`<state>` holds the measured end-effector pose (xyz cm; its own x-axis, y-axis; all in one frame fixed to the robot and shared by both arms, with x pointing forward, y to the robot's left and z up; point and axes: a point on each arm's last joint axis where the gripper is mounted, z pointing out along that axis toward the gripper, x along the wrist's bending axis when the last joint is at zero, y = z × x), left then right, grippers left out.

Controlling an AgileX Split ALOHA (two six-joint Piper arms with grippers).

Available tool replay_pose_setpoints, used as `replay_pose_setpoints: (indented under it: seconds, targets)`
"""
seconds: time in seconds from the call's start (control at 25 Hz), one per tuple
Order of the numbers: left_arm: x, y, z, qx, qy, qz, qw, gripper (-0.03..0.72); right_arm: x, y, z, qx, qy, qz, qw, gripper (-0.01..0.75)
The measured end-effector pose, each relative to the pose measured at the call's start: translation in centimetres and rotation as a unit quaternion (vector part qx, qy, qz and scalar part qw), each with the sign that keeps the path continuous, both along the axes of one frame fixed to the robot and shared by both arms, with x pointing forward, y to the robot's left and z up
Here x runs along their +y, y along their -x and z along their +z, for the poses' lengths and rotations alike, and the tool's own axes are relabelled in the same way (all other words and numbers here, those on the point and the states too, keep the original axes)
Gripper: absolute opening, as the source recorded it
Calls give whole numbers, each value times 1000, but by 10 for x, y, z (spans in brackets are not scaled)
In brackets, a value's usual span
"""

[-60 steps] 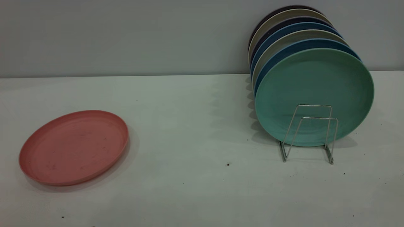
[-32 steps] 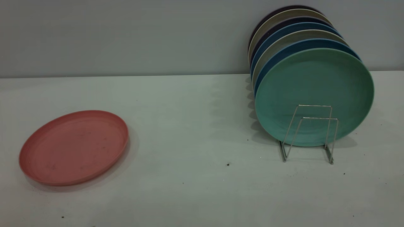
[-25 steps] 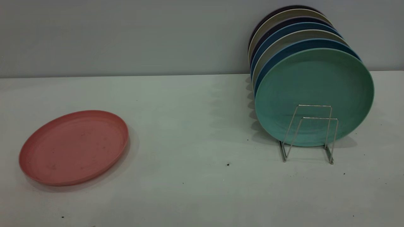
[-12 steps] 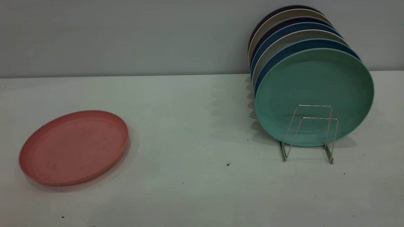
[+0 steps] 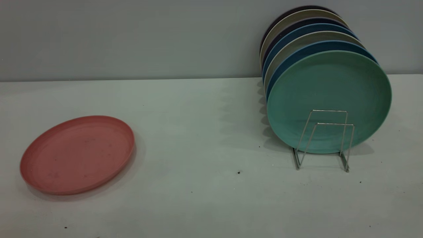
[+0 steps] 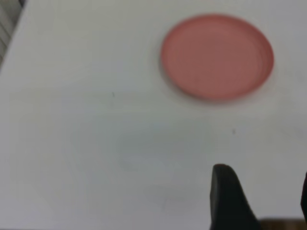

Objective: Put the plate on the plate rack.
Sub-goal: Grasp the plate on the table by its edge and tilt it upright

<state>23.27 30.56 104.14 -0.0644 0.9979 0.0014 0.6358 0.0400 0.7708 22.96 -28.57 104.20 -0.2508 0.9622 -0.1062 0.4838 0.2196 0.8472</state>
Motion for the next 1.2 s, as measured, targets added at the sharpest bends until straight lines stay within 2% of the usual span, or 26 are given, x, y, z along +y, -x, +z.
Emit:
replay_pose_setpoints:
  seconds: [0.24,0.56,0.8,1.2]
  targets:
    - [0,-40,2,79,-2,-5,997,407,6,-27,8,37,-47,5,998,383]
    - [-1,-97,-8,146,6,-11,989,487,18,-75,15,62,-91,50,993,383]
    - [-8,-136,-24,188,39,-24,981,492,25,-107,10,91,-115,76,986,383]
    - [-20,-202,-46,243,103,-78,961,493,30,-142,-3,122,-126,104,979,383]
